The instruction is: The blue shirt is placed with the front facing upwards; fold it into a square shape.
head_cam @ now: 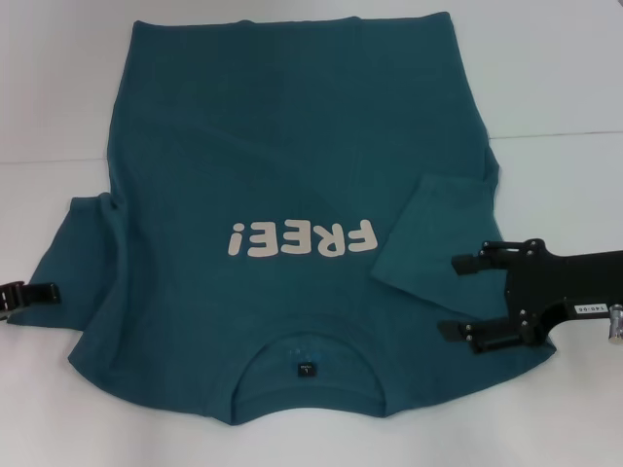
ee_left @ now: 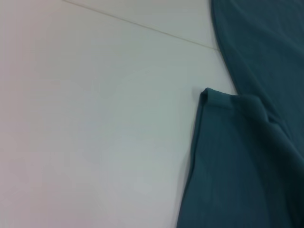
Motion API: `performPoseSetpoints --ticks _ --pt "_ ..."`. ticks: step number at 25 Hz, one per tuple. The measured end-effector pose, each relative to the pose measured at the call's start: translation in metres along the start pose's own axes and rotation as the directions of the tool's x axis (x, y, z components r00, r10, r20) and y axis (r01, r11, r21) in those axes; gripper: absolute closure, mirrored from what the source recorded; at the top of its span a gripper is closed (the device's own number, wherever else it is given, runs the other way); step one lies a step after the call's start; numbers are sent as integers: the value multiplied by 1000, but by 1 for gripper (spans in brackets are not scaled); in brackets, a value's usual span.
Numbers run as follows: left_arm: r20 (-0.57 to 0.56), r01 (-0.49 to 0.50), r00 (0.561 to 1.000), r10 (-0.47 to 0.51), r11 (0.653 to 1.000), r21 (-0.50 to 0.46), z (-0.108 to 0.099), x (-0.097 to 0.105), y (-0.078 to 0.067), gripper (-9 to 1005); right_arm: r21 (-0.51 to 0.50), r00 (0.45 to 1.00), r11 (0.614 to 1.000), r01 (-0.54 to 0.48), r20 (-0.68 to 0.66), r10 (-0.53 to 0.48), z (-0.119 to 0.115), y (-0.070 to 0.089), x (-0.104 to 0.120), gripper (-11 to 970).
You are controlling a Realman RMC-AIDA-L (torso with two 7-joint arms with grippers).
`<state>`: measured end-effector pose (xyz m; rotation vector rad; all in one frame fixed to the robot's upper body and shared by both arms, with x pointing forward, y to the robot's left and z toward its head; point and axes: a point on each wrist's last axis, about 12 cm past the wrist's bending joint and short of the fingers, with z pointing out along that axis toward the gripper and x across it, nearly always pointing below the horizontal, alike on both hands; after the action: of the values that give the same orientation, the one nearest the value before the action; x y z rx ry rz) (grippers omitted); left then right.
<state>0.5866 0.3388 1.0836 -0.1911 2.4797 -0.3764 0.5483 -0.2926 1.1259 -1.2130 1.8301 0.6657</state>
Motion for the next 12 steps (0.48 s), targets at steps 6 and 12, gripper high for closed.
performPoseSetpoints --ticks 6,12 --pt "-3 1 1000 -1 1000 -2 0 1 1 157 -1 1000 1000 -3 0 3 0 0 0 35" --pt "-9 0 1000 0 1000 -4 1 3 1 156 -1 1000 1000 -3 0 3 0 0 0 35"
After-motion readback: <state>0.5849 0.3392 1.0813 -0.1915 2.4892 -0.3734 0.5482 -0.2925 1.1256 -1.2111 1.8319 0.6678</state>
